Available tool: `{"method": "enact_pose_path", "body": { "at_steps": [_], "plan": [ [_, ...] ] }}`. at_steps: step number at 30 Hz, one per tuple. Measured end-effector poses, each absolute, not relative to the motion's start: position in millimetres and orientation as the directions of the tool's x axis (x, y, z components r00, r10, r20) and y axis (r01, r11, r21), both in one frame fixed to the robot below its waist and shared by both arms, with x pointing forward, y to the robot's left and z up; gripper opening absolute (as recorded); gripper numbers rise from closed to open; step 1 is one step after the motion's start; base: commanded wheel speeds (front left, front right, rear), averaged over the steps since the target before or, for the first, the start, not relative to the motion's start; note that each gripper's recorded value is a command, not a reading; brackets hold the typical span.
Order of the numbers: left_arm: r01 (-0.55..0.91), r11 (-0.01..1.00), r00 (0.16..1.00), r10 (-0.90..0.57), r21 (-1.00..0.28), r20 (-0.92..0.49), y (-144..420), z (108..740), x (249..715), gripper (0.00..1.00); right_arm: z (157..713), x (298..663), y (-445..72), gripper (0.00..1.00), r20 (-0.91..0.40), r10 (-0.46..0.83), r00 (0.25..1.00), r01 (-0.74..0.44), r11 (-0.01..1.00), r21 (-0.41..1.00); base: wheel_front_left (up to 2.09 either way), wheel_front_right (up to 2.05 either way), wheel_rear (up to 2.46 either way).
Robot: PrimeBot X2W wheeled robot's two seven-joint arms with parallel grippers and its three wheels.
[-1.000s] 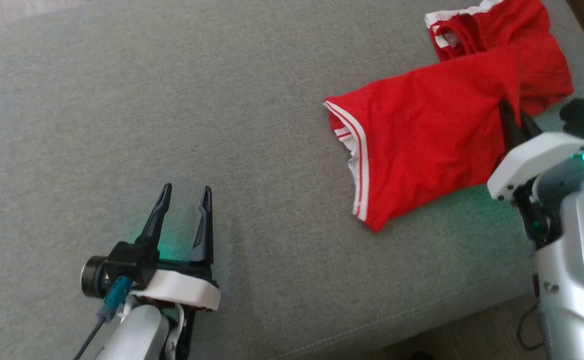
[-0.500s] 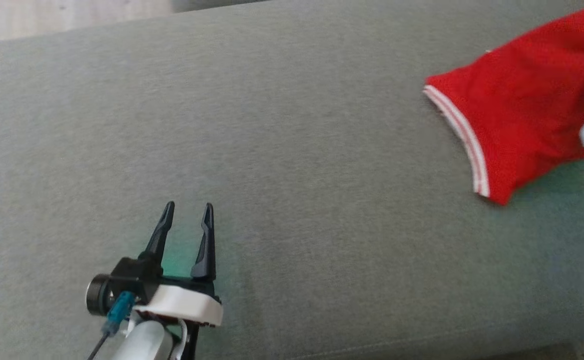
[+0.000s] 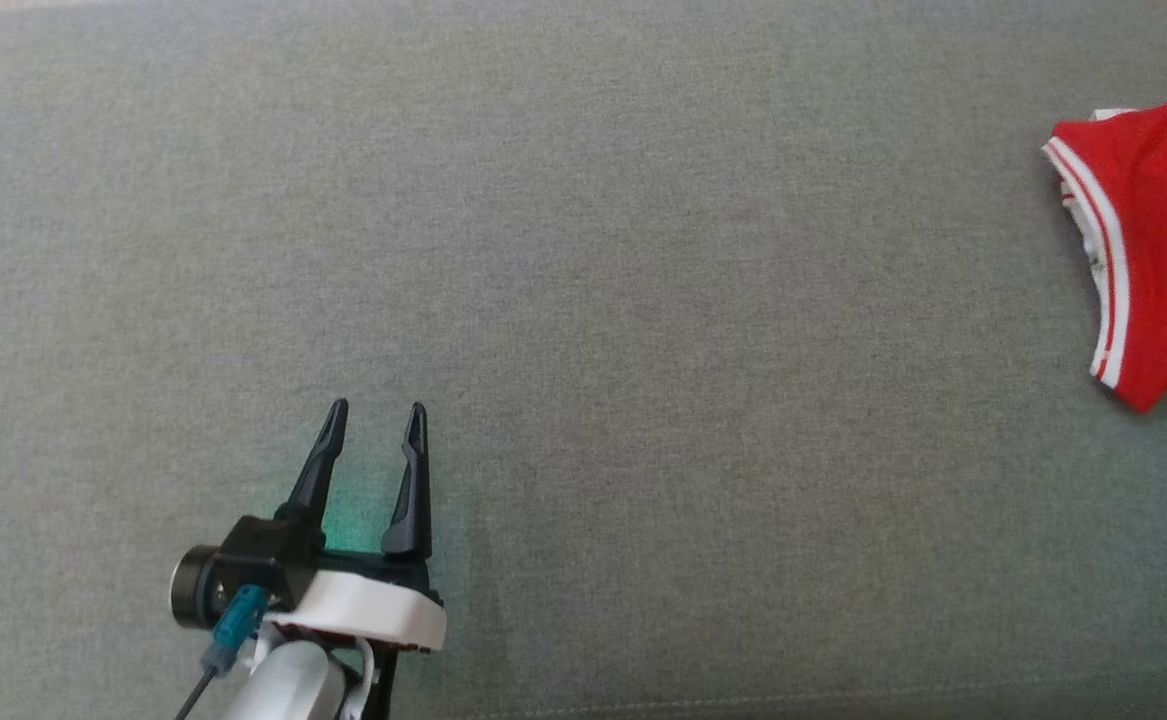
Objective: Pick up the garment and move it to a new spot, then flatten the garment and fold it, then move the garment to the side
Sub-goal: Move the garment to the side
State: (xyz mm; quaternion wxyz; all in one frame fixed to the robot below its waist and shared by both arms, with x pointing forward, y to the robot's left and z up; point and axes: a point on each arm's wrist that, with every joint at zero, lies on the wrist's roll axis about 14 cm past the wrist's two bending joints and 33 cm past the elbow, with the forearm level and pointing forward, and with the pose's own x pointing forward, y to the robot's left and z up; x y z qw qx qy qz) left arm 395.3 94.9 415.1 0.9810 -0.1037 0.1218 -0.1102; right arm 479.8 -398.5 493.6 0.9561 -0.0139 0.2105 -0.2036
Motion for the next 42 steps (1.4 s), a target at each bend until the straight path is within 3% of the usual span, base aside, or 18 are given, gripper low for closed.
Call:
{"method": "enact_pose_path", "body": {
  "at_steps": [1,2,3,9,19,26,35,42],
  "plan": [
    [0.191,0.955,0.945,-0.242,-0.229,-0.219,95,414,396,1.0,492,478,-402,0.41,-0.394,-0.407,0.824,0.394,0.912,-0.118,0.0,0.0,0.0],
    [0.194,0.954,0.944,-0.245,-0.229,-0.22,94,413,396,1.0,492,476,-407,0.87,-0.386,-0.42,0.821,0.407,0.906,-0.12,0.0,0.0,0.0],
    [0.198,0.953,0.943,-0.248,-0.229,-0.22,93,413,396,1.0,492,474,-410,1.0,-0.381,-0.43,0.818,0.418,0.9,-0.119,0.0,0.0,0.0],
    [0.231,0.946,0.937,-0.279,-0.226,-0.21,85,417,398,1.0,500,469,-411,1.0,-0.318,-0.443,0.838,0.42,0.896,-0.142,0.0,0.0,0.0],
    [0.271,0.939,0.94,-0.306,-0.214,-0.153,75,441,395,1.0,558,489,-342,1.0,-0.151,-0.259,0.954,0.241,0.962,-0.132,0.0,0.0,0.0],
    [0.245,0.944,0.949,-0.28,-0.221,-0.145,82,448,376,1.0,587,482,-292,1.0,-0.032,-0.133,0.991,0.129,0.988,-0.086,0.0,0.0,0.0],
    [0.083,0.976,0.985,-0.111,-0.202,-0.131,133,457,345,1.0,543,440,-191,1.0,-0.001,0.055,0.998,-0.055,0.997,0.053,0.0,0.0,0.0],
    [-0.024,0.981,0.989,-0.005,-0.192,-0.148,164,452,322,1.0,514,403,-158,1.0,-0.009,0.125,0.992,-0.124,0.991,0.051,0.0,0.0,0.0]
  ]
}}
